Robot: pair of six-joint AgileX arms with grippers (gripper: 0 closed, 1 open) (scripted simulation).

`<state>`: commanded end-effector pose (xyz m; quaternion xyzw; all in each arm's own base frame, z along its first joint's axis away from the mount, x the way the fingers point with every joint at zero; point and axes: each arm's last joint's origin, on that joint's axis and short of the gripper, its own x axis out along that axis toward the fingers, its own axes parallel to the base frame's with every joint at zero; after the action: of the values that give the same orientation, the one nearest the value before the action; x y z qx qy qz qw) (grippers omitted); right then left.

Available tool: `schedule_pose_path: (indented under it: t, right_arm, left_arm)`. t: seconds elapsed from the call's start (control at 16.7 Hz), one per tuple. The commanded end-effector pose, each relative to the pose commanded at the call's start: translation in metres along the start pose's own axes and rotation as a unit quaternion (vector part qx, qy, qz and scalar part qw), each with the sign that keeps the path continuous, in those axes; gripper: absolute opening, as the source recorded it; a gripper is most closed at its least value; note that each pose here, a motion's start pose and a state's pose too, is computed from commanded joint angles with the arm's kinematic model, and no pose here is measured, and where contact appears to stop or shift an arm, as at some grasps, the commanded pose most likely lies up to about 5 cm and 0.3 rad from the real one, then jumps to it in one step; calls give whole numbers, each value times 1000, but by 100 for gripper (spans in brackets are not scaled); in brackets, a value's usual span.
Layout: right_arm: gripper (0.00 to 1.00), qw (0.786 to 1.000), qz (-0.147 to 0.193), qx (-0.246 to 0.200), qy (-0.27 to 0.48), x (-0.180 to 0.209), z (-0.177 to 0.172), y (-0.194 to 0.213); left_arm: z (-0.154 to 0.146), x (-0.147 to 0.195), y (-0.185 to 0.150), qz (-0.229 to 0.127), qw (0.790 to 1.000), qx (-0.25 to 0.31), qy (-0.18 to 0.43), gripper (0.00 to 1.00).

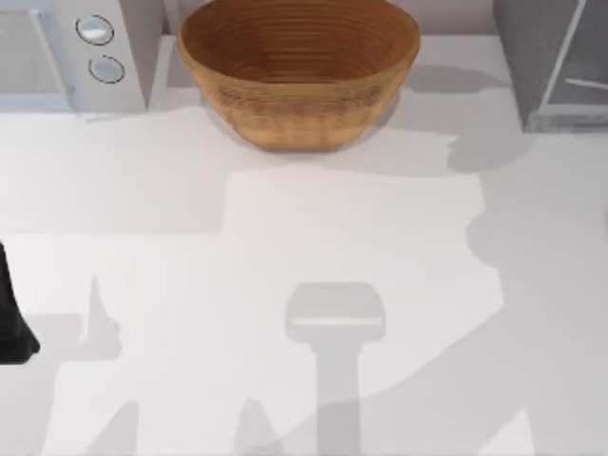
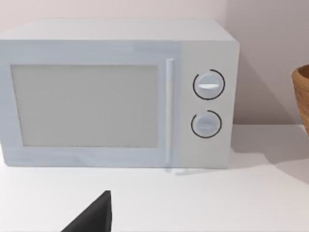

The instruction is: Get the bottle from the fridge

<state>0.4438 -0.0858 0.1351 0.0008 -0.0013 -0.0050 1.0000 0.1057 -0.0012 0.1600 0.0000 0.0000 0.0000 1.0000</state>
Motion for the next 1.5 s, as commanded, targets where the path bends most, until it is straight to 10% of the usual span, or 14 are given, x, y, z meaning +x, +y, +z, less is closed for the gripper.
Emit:
schedule_pose_path:
  t: [0.48, 1.26, 1.5]
  right_arm:
    - [100, 1000, 0, 0, 2, 26, 0, 2]
    - [2, 1000, 0, 0, 2, 26, 0, 2]
    - [0, 1000, 0, 0, 2, 26, 0, 2]
  left_arm:
    - [0, 0, 0, 0, 1000, 0, 0, 100]
    - [0, 0, 0, 0, 1000, 0, 0, 100]
    - [0, 0, 0, 0, 1000, 0, 0, 100]
